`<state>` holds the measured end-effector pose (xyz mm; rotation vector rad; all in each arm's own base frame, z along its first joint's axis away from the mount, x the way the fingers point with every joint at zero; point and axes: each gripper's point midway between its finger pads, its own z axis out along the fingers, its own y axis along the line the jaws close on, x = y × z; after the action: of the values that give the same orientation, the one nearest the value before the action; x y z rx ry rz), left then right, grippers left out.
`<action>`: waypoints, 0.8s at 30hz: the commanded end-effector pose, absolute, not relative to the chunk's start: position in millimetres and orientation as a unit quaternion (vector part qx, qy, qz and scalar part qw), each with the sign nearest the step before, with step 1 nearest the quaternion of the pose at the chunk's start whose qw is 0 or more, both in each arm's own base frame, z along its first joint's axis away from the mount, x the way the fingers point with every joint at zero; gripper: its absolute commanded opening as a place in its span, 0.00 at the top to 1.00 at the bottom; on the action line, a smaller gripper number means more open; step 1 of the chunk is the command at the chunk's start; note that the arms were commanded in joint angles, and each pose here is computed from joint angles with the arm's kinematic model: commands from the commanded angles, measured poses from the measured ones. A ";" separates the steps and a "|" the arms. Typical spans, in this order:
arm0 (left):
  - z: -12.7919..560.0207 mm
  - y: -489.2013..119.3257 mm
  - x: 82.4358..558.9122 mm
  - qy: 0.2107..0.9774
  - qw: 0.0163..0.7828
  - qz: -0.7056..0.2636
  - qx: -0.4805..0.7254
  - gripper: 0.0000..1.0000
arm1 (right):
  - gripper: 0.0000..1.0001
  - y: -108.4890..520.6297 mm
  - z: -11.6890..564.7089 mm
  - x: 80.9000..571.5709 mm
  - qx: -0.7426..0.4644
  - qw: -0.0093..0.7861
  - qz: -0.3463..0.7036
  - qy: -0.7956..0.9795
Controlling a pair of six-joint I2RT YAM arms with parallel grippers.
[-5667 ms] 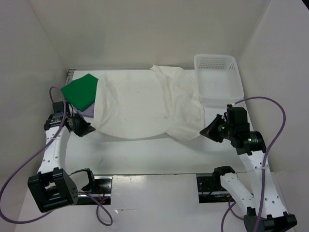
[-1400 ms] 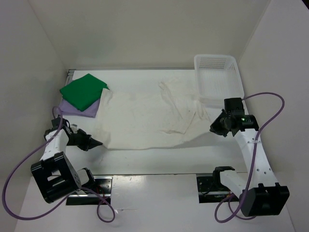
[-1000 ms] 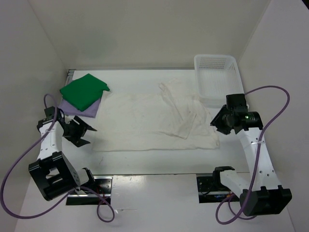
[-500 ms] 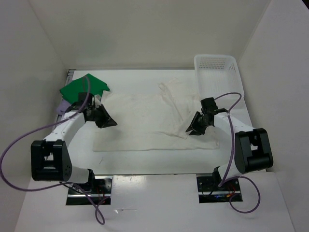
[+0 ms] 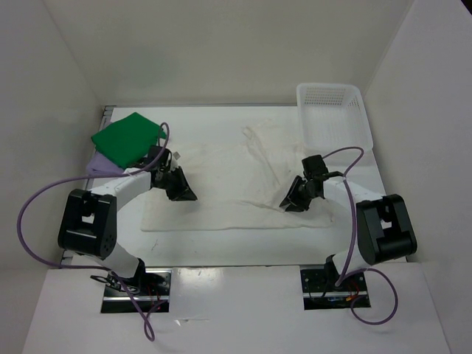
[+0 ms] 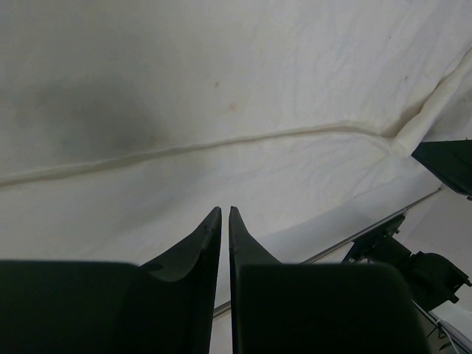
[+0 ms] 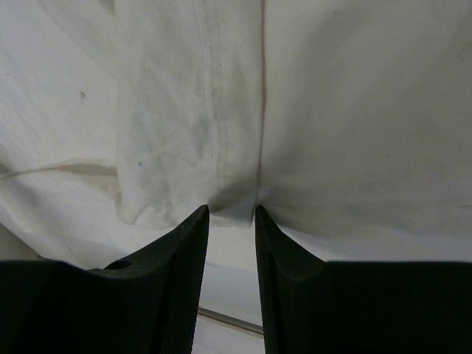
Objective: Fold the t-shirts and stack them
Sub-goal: Fold the flattened tshirt in 1/3 of the way
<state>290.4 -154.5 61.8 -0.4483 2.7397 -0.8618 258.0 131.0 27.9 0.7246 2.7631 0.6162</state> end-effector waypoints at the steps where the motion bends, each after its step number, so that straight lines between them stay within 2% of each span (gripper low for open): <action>1: 55.8 -150.4 293.4 0.934 0.120 -0.293 -0.163 0.86 | 0.63 139.0 28.0 258.0 0.239 0.120 0.214 0.940; 7: 47.0 -142.9 288.1 0.935 0.113 -0.288 -0.176 0.86 | 0.62 140.9 25.0 252.4 0.241 0.111 0.213 0.940; 11: 42.4 -137.0 286.5 0.934 0.111 -0.286 -0.186 0.86 | 0.67 145.8 30.3 261.5 0.241 0.118 0.225 0.937; 15: 36.8 -128.0 283.7 0.932 0.106 -0.281 -0.202 0.86 | 0.86 150.7 40.3 281.0 0.238 0.131 0.232 0.934; 18: 40.6 -126.7 285.2 0.930 0.111 -0.286 -0.204 0.86 | 0.94 158.7 54.7 297.7 0.231 0.139 0.249 0.930; 24: 56.0 -129.1 293.6 0.923 0.126 -0.305 -0.198 0.86 | 1.00 186.3 84.8 346.1 0.226 0.156 0.287 0.918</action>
<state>283.0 -124.8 40.8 -0.6046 2.7426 -0.8352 312.3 163.1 60.7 0.6950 2.6970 0.7215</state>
